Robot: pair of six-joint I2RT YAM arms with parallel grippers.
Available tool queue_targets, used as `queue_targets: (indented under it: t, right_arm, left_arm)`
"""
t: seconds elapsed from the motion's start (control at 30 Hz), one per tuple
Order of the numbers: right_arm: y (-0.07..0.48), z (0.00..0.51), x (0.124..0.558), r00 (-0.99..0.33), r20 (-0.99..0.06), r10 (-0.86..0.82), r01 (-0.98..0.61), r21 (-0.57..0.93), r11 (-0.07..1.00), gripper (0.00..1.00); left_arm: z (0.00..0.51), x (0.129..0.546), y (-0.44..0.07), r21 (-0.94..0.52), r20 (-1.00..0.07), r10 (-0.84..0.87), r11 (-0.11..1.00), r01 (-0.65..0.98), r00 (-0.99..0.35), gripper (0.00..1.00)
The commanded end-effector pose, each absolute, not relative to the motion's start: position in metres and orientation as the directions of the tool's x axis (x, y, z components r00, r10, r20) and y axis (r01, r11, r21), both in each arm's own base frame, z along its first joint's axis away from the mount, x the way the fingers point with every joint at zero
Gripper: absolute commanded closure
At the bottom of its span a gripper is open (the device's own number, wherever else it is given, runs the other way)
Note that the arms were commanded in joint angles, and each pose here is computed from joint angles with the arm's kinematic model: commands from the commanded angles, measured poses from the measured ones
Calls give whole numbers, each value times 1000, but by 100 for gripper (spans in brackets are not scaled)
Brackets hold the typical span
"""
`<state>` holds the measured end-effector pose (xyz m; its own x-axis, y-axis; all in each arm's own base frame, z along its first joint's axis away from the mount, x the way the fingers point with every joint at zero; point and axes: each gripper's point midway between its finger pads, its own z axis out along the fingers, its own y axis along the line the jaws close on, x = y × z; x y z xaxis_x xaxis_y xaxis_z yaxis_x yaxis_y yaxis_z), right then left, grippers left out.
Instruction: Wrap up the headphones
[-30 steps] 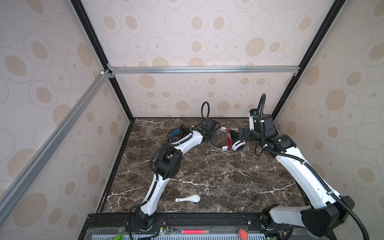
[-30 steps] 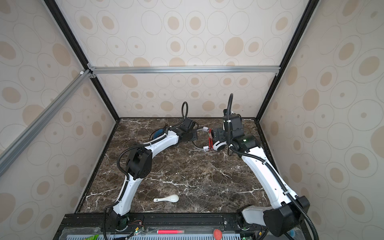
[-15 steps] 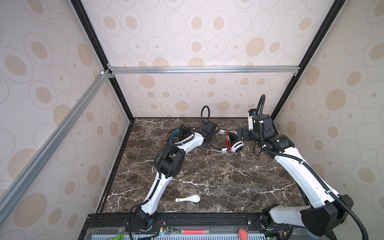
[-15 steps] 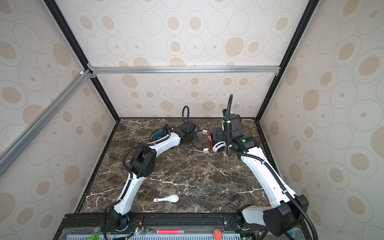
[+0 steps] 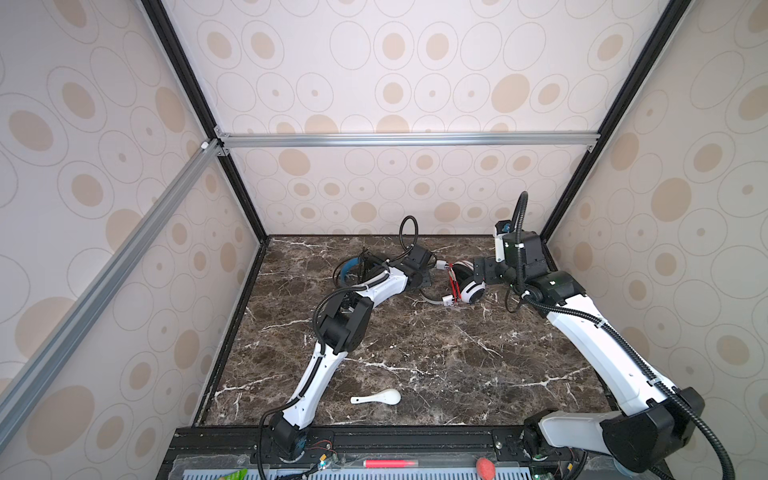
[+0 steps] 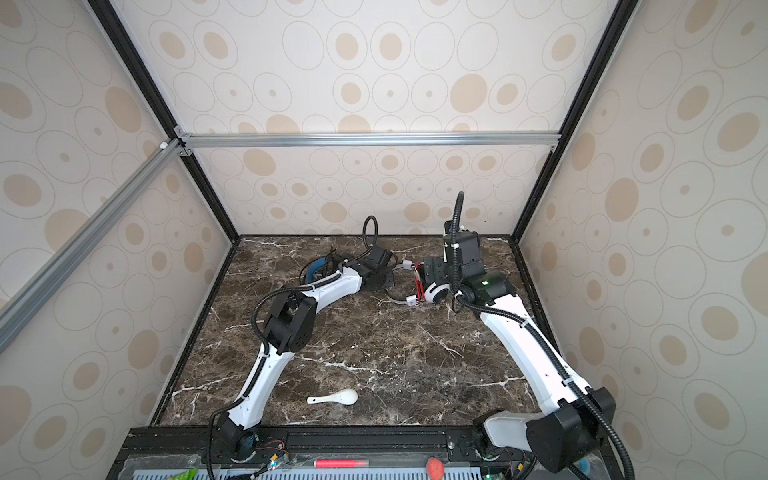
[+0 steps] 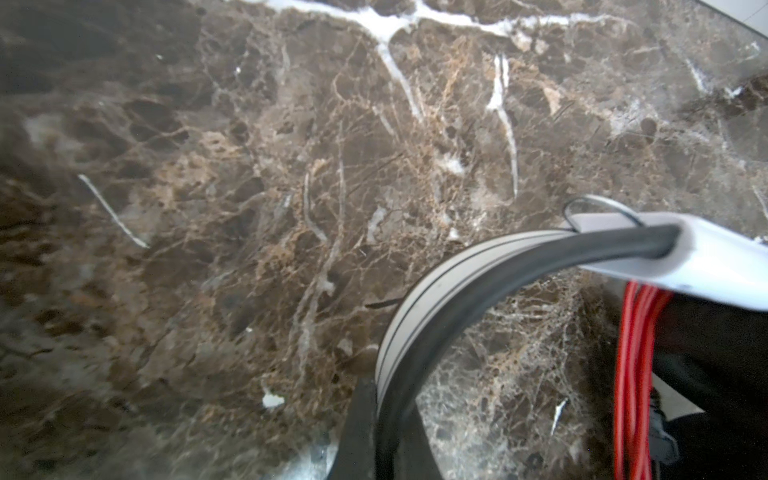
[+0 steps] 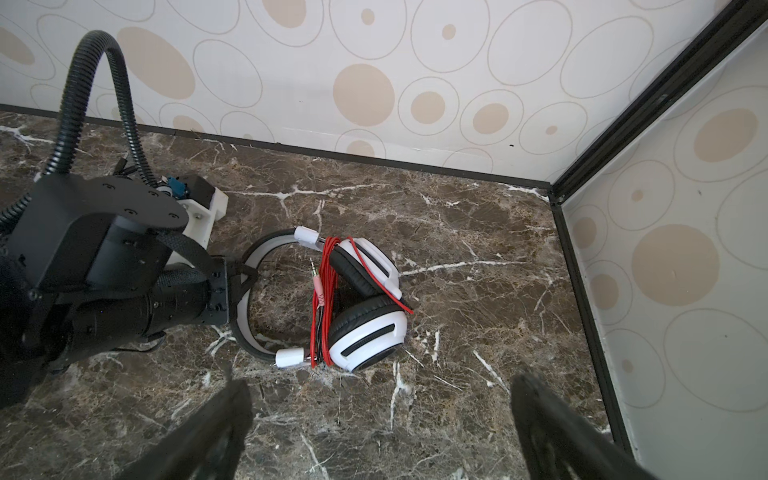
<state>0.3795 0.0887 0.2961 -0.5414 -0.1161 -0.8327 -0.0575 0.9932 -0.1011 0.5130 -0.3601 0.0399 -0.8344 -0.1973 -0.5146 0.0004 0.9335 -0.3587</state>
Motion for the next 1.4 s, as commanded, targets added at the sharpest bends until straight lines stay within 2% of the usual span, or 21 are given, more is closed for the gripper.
queue_targets:
  t: [0.0, 0.17, 0.37, 0.5, 0.63, 0.77, 0.97, 1.1, 1.23, 1.37]
  right_arm:
    - [85, 296, 380, -536, -838, -99, -40, -92, 995, 0]
    - [84, 298, 379, -531, -842, -97, -35, -93, 995, 0]
    - [84, 301, 378, -526, -845, -92, -35, -87, 996, 0]
    - [84, 303, 378, -524, -847, -89, -34, -84, 996, 0]
    - [82, 305, 376, -521, -848, -94, -29, -93, 995, 0]
    - [76, 306, 371, -513, -853, -93, -13, -101, 995, 0]
    - [59, 302, 355, -484, -872, -68, 58, -110, 992, 0]
    - [38, 293, 339, -450, -892, -47, 146, -125, 981, 0]
    - [18, 273, 322, -438, -898, -40, 227, -153, 962, 0]
    - [-2, 243, 306, -440, -898, -24, 310, -177, 934, 0]
  left_arm:
    - [81, 537, -374, -460, -568, -291, 888, 4, -770, 98]
    - [89, 537, -374, -457, -583, -283, 889, 19, -761, 83]
    - [110, 537, -373, -438, -621, -260, 897, 53, -739, 57]
    - [127, 536, -370, -427, -648, -246, 901, 76, -721, 44]
    - [151, 533, -372, -411, -682, -218, 904, 119, -698, 25]
    - [184, 522, -382, -368, -742, -138, 901, 227, -656, 2]
    - [241, 484, -380, -246, -827, 10, 892, 379, -561, 2]
    - [271, 446, -351, -168, -871, 63, 893, 417, -486, 2]
    - [294, 405, -294, -95, -911, 71, 922, 374, -407, 2]
    - [296, 369, -222, -25, -930, 63, 972, 234, -361, 2]
